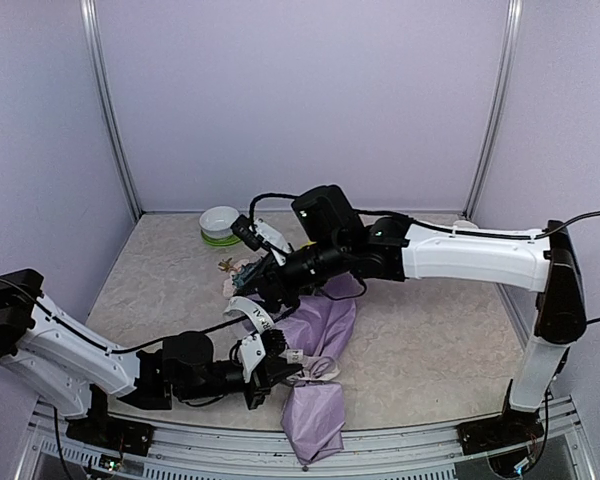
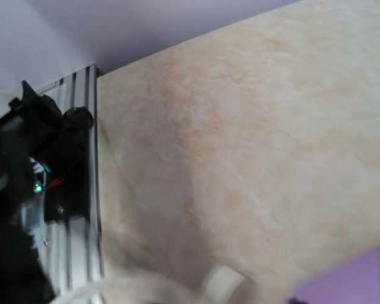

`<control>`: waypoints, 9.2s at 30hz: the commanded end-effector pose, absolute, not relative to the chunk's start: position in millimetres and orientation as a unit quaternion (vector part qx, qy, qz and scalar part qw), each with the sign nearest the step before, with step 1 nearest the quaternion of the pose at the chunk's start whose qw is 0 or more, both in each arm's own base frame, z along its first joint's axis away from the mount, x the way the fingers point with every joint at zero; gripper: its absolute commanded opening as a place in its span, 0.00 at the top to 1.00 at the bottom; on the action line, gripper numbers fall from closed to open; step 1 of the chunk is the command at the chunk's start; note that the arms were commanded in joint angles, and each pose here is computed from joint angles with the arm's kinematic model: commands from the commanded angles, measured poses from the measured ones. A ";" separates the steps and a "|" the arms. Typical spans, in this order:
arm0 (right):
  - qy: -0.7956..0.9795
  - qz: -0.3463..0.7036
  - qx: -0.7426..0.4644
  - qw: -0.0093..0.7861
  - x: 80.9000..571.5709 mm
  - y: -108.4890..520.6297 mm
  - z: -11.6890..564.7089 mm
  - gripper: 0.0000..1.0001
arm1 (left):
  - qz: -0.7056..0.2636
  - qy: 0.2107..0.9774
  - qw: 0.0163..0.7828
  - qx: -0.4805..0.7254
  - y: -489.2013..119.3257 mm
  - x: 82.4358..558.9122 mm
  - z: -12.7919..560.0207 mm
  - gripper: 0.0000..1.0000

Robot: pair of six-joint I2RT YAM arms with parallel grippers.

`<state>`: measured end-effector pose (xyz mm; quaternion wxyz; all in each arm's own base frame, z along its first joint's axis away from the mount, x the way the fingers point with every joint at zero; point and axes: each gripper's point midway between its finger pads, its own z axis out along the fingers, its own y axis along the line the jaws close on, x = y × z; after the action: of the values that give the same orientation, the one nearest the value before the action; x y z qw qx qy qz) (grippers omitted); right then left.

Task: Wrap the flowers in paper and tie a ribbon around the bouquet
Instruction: Cross the half-tied ribbon over the folded bouquet.

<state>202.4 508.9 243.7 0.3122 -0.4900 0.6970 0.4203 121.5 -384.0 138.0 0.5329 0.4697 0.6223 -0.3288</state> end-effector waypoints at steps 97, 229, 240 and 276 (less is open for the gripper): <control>0.567 0.522 -0.558 0.308 149.6 443.4 219.5 0.36 | -0.375 0.644 0.494 0.448 -385.7 134.4 140.8 1.00; 0.637 0.481 -0.529 0.289 160.5 420.0 171.3 1.00 | -0.051 0.950 0.277 -0.133 -88.3 243.8 12.9 0.31; 0.641 0.480 -0.520 0.296 163.7 419.8 178.8 1.00 | -0.144 0.930 0.331 -0.065 -127.8 251.9 51.4 1.00; 0.691 0.483 -0.448 0.298 209.9 411.0 192.0 1.00 | -0.399 0.493 0.432 0.641 -566.4 45.8 266.3 1.00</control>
<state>210.7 412.2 183.4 0.2920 -0.4367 0.7004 0.4832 33.1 -550.3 245.5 0.3740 0.6588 0.5103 -0.4070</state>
